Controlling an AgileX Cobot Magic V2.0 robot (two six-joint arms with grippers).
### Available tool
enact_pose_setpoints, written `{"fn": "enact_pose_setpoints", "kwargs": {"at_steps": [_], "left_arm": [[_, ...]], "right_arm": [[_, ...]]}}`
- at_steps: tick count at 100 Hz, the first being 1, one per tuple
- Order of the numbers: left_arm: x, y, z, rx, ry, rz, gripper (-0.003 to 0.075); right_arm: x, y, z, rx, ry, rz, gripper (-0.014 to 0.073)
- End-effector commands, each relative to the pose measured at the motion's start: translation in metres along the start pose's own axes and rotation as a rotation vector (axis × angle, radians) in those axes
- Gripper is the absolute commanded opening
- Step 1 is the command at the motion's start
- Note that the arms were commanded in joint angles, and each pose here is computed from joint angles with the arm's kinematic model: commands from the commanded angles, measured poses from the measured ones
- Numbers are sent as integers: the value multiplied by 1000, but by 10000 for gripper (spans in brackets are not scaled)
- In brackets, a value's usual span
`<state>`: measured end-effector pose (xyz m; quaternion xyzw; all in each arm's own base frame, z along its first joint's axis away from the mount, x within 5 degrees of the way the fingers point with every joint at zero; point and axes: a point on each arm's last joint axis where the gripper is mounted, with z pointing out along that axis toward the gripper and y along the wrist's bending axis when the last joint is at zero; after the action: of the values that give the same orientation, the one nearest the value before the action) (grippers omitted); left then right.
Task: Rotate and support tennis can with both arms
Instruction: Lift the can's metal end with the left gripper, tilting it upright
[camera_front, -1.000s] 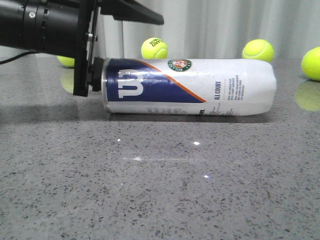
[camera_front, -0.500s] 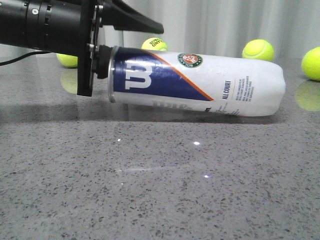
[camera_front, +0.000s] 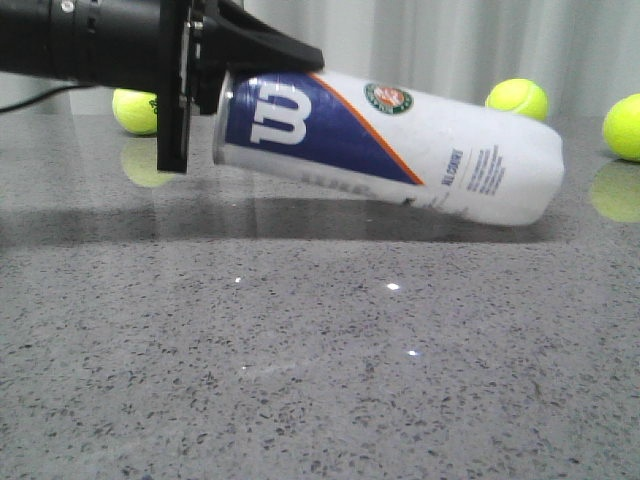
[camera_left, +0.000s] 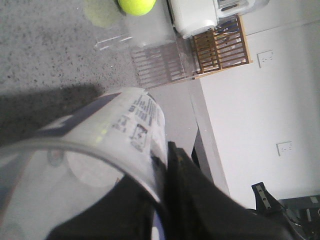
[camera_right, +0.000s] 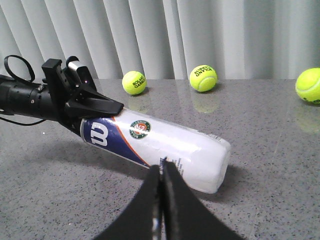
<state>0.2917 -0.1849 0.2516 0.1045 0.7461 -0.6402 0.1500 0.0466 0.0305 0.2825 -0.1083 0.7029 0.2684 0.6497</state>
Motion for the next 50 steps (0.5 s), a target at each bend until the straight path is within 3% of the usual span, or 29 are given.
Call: {"fn": "enact_pose_setpoints", "kwargs": {"at_steps": [1,18,36,50], "left_arm": [[-4,-59,-11,180,-1,148,-19],[-6,-124,-30,59,29,397,-19],[-7,-185,-61,-276,75,597,-19],[-9,-211,-78,-509,87,649,-19]], "right_arm": [[-15,2,-1,-2,-104,-3,-60],[-15,2,-1,-2,-104,-3,-60],[-15,2,-1,-2,-104,-3,-60],[-15,2,-1,-2,-104,-3,-60]]}}
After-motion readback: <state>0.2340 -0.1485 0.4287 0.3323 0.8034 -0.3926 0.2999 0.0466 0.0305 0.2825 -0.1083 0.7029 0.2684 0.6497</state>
